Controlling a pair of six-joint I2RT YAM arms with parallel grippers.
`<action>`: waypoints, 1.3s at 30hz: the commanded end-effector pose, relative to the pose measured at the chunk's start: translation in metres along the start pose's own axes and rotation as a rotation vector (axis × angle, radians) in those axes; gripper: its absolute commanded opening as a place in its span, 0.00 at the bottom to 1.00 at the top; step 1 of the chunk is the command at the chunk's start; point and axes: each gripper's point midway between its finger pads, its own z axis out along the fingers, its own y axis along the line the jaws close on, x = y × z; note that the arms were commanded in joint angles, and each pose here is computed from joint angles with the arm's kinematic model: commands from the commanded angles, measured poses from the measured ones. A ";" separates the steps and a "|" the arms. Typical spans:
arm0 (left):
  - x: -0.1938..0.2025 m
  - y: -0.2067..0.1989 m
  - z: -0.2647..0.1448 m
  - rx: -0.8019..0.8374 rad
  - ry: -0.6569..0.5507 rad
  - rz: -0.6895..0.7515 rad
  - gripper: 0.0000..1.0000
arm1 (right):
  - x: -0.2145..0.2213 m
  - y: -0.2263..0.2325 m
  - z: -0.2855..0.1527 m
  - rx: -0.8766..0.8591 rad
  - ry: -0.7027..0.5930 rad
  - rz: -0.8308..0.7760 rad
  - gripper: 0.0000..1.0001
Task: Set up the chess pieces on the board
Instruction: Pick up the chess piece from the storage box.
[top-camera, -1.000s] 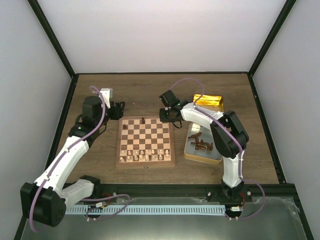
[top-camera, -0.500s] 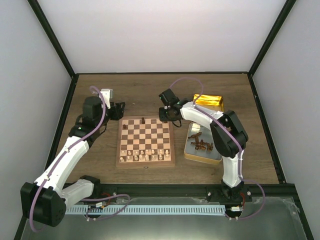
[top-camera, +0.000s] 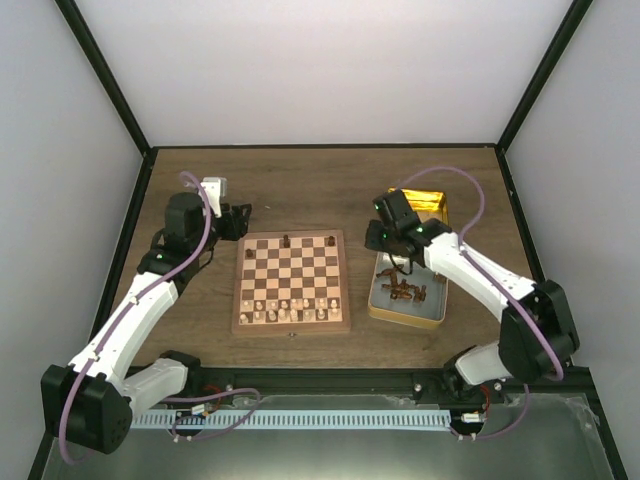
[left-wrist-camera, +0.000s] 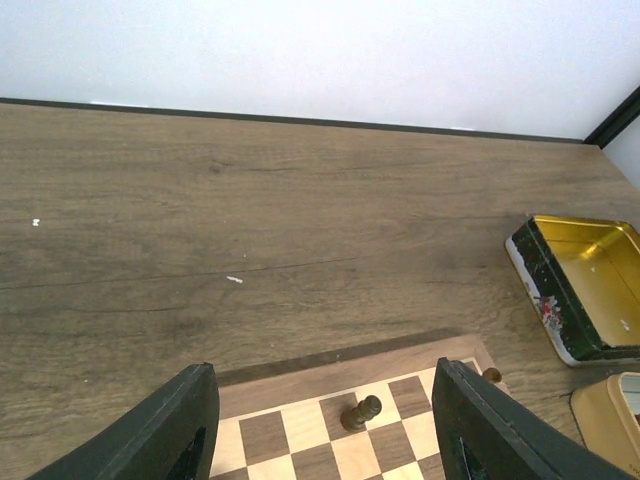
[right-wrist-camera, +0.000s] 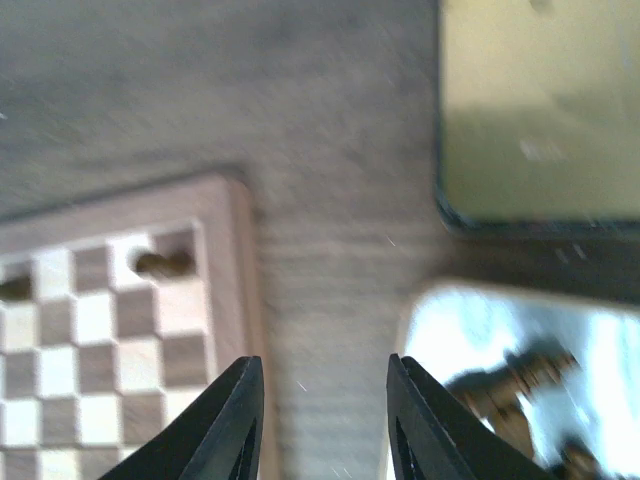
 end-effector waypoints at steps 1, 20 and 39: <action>-0.013 -0.009 -0.005 0.045 -0.052 0.002 0.61 | 0.051 -0.050 -0.009 0.157 0.116 0.065 0.36; -0.011 -0.007 -0.006 0.032 -0.057 0.002 0.61 | 0.129 -0.090 0.012 0.234 0.326 0.076 0.28; -0.016 -0.005 -0.009 0.017 -0.080 0.003 0.61 | 0.051 -0.048 -0.023 0.107 0.087 0.060 0.13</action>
